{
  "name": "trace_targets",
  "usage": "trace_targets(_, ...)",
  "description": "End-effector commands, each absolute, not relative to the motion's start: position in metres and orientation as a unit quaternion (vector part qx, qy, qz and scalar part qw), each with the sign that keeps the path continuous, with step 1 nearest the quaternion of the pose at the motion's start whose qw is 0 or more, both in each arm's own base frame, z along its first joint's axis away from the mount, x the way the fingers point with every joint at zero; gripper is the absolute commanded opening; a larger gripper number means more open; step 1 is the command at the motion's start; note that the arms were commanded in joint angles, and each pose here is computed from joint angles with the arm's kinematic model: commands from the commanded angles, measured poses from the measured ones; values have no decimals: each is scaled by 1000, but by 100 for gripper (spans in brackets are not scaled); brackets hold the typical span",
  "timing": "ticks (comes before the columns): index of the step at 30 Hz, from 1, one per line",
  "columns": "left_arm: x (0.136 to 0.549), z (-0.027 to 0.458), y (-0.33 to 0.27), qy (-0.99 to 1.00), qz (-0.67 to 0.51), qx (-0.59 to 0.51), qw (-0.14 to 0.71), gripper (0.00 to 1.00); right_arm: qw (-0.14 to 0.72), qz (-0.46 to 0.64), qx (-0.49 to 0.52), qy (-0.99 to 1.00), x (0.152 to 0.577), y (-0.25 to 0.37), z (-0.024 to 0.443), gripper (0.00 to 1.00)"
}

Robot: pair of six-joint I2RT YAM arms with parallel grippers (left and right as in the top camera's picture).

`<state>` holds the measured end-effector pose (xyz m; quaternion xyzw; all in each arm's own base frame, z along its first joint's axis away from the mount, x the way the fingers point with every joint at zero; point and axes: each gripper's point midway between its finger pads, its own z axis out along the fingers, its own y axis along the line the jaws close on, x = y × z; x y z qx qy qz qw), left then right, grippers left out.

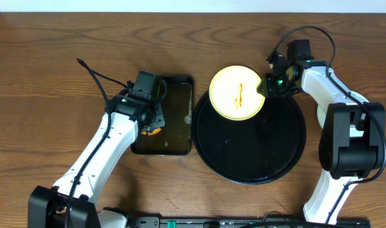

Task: Clean dirty plates on tray and stack at the side
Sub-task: 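Move the right gripper to the yellow plate and pull it to tray center, then wipe the sauce on the yellow plate with the sponge in left gripper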

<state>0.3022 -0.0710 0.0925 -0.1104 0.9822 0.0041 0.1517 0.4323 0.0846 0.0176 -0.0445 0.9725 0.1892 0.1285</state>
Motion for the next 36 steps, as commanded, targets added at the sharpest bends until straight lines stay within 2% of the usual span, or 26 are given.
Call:
trace_targets(1,305,100,-71,980,-2,-114,162,8,109,200,-52,972,419,94,6,16)
trace_targets(4,305,99,-71,980,-2,-114,162,8,103,200,-51,973,415,96,2,8)
trace_targets(5,305,99,-71,980,-2,-114,162,8,101,201,-49,973,414,96,1,2)
trace_targets(7,305,99,-71,980,-2,-114,162,8,94,202,-41,974,411,96,1,1)
trace_targets(12,305,99,-72,980,-3,-113,162,8,44,214,-31,975,386,99,5,1)
trace_targets(16,306,100,-74,981,-10,-109,163,7,-5,207,-23,978,352,95,29,1)
trace_targets(22,312,104,-108,980,-96,-59,162,7,-29,179,-2,983,316,88,54,1)
trace_targets(29,305,108,-140,978,-141,-15,155,8,-2,169,35,985,280,89,22,1)
trace_targets(36,285,111,-208,969,-173,67,164,8,39,165,59,984,282,89,-2,1)
